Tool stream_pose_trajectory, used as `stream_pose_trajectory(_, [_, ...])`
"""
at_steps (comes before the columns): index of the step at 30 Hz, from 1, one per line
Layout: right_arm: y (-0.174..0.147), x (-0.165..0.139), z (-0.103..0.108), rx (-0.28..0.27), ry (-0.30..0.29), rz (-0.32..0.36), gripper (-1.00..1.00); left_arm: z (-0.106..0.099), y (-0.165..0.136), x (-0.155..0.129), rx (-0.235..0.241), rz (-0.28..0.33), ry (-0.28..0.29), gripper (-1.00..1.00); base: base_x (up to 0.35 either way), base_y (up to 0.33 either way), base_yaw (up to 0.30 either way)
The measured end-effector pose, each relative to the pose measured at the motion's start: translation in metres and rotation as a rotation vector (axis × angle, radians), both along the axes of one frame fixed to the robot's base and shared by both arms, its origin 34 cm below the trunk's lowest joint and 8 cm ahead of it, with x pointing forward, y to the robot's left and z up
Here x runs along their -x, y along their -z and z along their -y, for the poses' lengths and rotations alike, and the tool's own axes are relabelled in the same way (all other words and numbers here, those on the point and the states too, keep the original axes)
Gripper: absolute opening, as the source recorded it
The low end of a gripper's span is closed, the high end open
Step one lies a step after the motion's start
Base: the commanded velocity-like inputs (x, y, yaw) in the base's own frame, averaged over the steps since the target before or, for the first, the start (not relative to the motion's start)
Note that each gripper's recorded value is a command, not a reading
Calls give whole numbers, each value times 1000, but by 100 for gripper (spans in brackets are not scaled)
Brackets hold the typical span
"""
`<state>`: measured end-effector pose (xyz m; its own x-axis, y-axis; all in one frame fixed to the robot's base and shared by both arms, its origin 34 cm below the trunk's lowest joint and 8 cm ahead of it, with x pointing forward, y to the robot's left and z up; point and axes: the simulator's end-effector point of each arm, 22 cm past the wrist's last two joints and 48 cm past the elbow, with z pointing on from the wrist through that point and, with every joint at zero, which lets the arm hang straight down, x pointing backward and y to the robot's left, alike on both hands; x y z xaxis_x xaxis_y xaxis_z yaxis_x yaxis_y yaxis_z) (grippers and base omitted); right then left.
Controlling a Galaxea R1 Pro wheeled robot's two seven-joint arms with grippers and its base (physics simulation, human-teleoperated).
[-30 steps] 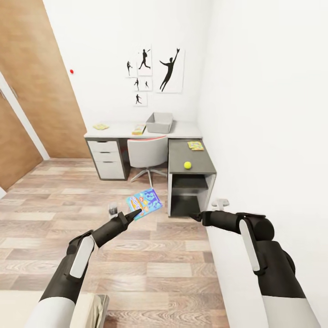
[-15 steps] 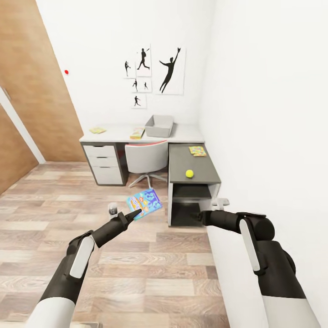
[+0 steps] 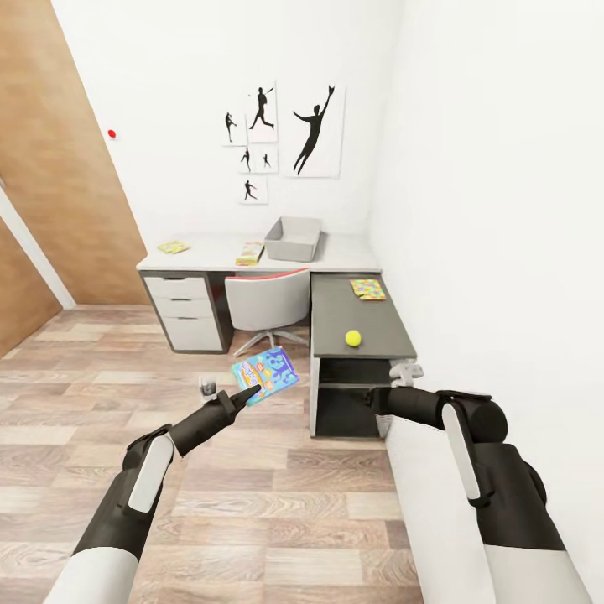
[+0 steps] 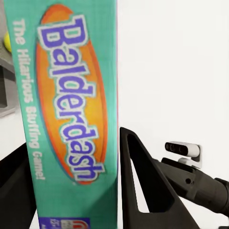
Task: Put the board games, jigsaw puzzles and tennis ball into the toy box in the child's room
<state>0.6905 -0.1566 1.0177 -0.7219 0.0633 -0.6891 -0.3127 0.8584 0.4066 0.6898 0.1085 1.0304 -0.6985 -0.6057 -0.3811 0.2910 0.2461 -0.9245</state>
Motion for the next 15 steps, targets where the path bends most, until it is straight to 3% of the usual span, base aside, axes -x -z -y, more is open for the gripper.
stream_pose_trajectory(15, [-5,-1,1,3,1,15,100,0,0,0,0,0,0,-100,333,-2,0])
